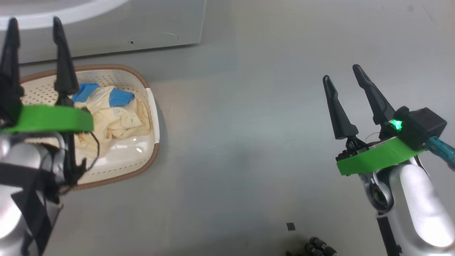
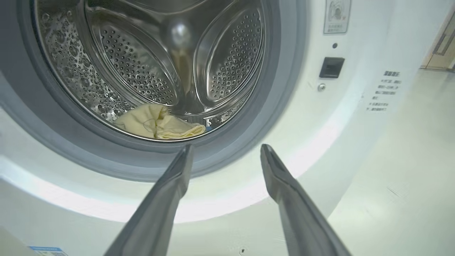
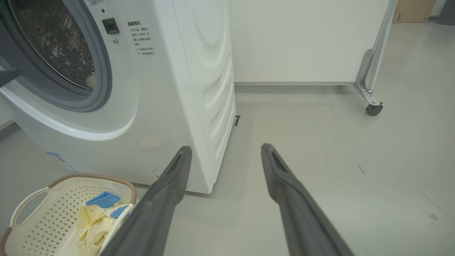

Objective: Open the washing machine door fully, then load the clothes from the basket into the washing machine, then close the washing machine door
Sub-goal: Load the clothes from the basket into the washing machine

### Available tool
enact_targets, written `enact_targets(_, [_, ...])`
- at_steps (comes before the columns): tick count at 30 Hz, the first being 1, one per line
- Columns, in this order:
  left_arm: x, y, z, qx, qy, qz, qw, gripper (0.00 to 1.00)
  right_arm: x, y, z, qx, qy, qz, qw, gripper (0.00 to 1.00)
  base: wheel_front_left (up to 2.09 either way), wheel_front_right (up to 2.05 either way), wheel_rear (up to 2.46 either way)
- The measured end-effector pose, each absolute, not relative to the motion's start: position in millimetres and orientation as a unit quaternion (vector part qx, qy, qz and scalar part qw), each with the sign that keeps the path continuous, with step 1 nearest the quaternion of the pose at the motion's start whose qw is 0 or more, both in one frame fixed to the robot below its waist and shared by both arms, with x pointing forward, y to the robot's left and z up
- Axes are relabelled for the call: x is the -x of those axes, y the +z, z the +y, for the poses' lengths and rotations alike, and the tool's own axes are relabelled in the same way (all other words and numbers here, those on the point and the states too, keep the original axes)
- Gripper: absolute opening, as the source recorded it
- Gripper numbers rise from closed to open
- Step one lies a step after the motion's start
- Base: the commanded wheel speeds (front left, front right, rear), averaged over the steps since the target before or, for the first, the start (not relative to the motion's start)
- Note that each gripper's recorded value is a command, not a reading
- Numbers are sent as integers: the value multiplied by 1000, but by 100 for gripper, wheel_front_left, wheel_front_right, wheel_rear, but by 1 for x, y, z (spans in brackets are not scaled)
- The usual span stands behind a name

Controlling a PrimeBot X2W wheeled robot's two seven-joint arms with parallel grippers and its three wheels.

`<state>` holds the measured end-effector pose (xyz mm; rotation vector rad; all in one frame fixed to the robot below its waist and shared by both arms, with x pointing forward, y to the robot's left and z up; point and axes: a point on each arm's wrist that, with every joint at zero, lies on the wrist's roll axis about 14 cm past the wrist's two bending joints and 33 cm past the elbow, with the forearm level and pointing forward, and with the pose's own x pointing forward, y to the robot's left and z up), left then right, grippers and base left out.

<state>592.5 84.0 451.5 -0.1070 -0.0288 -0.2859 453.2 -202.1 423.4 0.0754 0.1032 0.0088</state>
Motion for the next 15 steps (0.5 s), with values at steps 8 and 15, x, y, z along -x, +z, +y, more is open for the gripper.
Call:
enact_targets(8, [-516,460,87,93,-139,-1,986,100,-444,444,-195,-26,14,43,999,100,0,0,0])
enact_targets(15, [-469,474,92,96,-128,9,987,100,-427,467,-188,-19,24,32,999,100,0,0,0])
